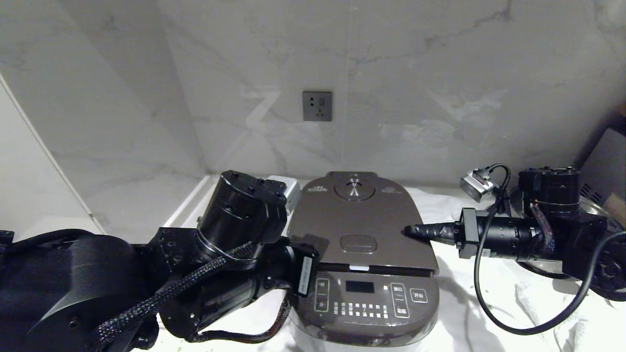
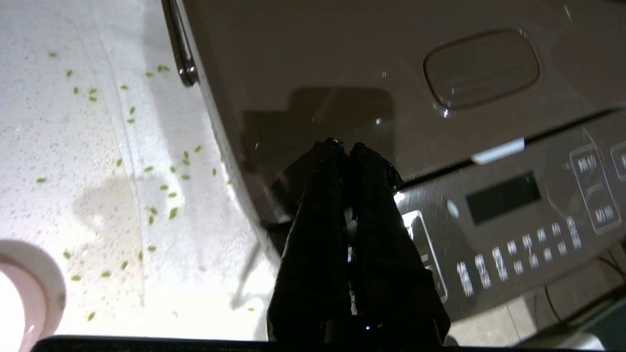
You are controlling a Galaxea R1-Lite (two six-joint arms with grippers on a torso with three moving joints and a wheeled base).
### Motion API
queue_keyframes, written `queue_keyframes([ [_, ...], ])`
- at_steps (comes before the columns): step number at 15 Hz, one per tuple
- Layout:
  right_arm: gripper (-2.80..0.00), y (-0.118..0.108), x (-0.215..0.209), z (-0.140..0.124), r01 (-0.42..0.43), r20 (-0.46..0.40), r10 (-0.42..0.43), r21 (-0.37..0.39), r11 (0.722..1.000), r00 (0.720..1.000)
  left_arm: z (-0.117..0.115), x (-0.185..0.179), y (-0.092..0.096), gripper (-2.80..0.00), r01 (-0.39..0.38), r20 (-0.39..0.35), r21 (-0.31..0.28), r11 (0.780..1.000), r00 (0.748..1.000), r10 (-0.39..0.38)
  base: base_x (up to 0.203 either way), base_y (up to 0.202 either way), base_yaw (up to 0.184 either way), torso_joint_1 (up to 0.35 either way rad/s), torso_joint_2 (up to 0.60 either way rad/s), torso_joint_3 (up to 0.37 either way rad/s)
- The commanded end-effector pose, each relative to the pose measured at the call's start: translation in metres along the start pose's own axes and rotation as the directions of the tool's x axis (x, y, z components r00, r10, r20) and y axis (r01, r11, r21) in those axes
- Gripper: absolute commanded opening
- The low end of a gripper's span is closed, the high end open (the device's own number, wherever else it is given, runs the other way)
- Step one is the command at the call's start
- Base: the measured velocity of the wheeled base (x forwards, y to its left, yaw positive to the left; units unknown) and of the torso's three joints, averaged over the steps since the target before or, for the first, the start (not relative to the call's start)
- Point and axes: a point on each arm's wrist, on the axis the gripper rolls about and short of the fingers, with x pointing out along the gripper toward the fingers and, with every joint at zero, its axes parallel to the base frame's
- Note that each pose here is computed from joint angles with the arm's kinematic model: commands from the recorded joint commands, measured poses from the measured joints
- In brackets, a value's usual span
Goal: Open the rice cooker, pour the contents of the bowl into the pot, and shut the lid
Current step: Close the rice cooker
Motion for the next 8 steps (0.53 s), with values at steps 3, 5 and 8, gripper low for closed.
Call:
queue_keyframes([
  [3,-2.80,0.003,-0.011,-0.006,0.009,0.017,-0.010,0.007,1.000,1.000,-0.010,0.017,-0.006,-2.80,-0.002,-0.042,0.017,1.000,0.999,0.002,0.000,0.000,0.000,0.000,0.00,0.000],
  [5,-2.80,-0.002,-0.014,-0.007,0.020,0.019,-0.021,0.027,0.999,1.000,-0.013,0.023,-0.008,-2.80,-0.003,-0.057,0.024,1.000,0.998,0.004,0.000,0.000,0.000,0.000,0.00,0.000],
  [8,-2.80,-0.005,-0.015,-0.009,0.024,0.016,-0.025,0.039,0.999,1.000,-0.015,0.024,-0.008,-2.80,-0.004,-0.066,0.025,1.000,0.998,0.006,0.000,0.000,0.000,0.000,0.00,0.000],
])
